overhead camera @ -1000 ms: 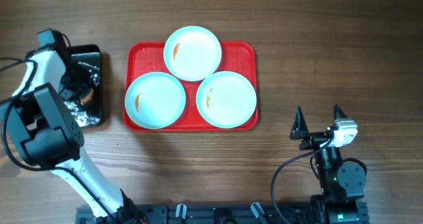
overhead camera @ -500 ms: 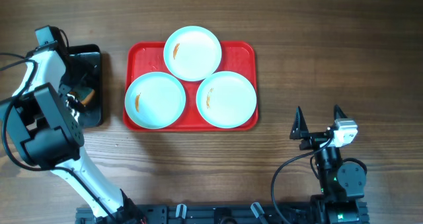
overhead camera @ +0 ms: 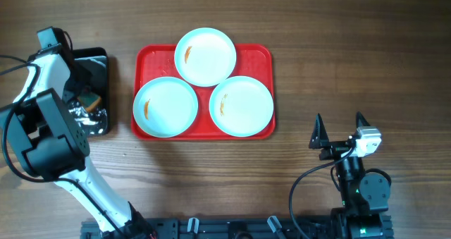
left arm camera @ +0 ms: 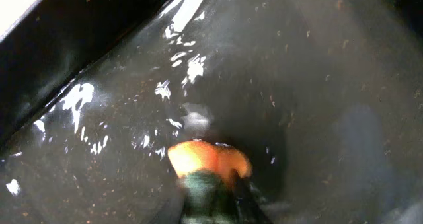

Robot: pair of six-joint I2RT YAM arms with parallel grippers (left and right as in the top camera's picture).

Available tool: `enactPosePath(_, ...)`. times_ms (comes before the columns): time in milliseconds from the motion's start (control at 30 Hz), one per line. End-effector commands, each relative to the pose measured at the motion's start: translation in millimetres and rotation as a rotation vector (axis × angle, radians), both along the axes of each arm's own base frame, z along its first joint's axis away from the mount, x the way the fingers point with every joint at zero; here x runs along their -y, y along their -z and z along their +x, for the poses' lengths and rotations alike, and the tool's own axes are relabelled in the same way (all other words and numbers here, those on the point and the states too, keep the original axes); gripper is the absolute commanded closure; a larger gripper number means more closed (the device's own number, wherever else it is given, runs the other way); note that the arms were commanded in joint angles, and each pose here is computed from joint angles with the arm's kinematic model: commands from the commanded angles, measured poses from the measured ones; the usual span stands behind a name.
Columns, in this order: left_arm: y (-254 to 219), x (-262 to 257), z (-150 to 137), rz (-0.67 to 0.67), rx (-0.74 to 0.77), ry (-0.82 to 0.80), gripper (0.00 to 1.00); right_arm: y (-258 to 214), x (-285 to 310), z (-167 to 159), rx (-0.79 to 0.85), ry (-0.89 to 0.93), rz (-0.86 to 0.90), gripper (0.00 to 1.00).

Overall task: Clean dirty plates on tray and stack at the side
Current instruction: 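Lower the left gripper and grasp the green-and-orange sponge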

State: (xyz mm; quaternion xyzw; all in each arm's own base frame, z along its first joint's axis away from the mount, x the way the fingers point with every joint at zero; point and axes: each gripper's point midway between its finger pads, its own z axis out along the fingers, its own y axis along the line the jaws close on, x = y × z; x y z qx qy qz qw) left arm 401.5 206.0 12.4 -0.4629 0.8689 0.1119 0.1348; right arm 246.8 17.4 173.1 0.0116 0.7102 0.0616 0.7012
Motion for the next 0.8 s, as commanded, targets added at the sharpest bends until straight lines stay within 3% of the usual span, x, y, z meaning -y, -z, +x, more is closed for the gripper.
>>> enactPosePath(0,7,-3,-10,0.004,-0.049,-0.012,0.00,-2,0,0,0.008,-0.004,0.008,0.00)
enactPosePath(267,15,24,-23,-0.135,-0.096,0.009,0.00,-2,0,0,0.008,-0.004,0.009,0.00)
enactPosePath(400,18,41,-24,-0.234,-0.087,0.024,0.12,-2,0,0,0.008,-0.004,0.009,0.00)
enactPosePath(500,18,52,-24,-0.293,-0.084,0.031,0.31,-2,0,0,0.008,-0.004,0.008,0.00)
enactPosePath(567,18,57,-25,-0.319,-0.083,0.033,0.37,-2,0,0,0.008,-0.004,0.009,0.00)
enactPosePath(733,18,59,-27,-0.332,-0.091,0.033,0.92,-2,0,0,0.008,-0.004,0.008,0.00)
enactPosePath(767,18,59,-27,-0.332,-0.091,0.033,0.96,-2,0,0,0.008,-0.004,0.009,0.00)
